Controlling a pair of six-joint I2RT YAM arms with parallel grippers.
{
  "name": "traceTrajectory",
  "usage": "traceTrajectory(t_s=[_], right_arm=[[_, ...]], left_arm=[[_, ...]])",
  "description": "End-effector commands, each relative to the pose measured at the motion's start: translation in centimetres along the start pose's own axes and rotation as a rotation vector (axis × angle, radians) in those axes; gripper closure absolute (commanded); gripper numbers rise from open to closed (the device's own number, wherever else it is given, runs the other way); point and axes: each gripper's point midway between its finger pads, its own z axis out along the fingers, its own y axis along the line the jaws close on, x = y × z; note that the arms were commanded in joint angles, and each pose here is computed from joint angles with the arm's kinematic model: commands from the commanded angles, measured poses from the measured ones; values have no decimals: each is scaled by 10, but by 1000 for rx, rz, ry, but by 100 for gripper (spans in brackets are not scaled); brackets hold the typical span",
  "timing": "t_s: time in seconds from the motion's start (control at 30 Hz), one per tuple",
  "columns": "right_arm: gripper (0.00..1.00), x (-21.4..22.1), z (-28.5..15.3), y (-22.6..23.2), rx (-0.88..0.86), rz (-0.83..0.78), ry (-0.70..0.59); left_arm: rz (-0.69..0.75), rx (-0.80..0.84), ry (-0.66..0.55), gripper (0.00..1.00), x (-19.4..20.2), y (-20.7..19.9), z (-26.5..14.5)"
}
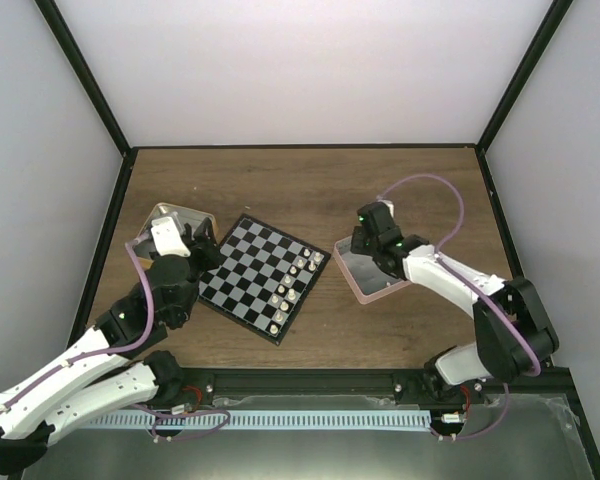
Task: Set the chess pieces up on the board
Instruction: Pick up the chess piece from the storage box, then place the chess piece on the chessboard.
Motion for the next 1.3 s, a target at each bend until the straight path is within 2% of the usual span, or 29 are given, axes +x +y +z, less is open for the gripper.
traceTrajectory(t_s=[0.0, 0.13, 0.3, 0.47, 0.87, 1.27], right_arm=[[97, -4, -28, 62, -154, -79, -12], [97, 13, -48, 114, -241, -173, -3], [96, 53, -76, 180, -362, -315, 27], [96, 102, -92, 221, -430, -444, 82], [96, 172, -92, 243, -497, -580, 244], [96, 198, -77, 246, -446, -691, 320]], left_arm=[[-5, 2, -6, 51, 0, 0, 1], [-11, 4, -8, 51, -2, 0, -1], [-37, 39, -16, 51, -17, -4, -8], [-46, 40, -32, 51, -26, -2, -12], [-41, 33, -29, 51, -23, -1, -12], [-15, 35, -15, 50, -18, -3, -9]])
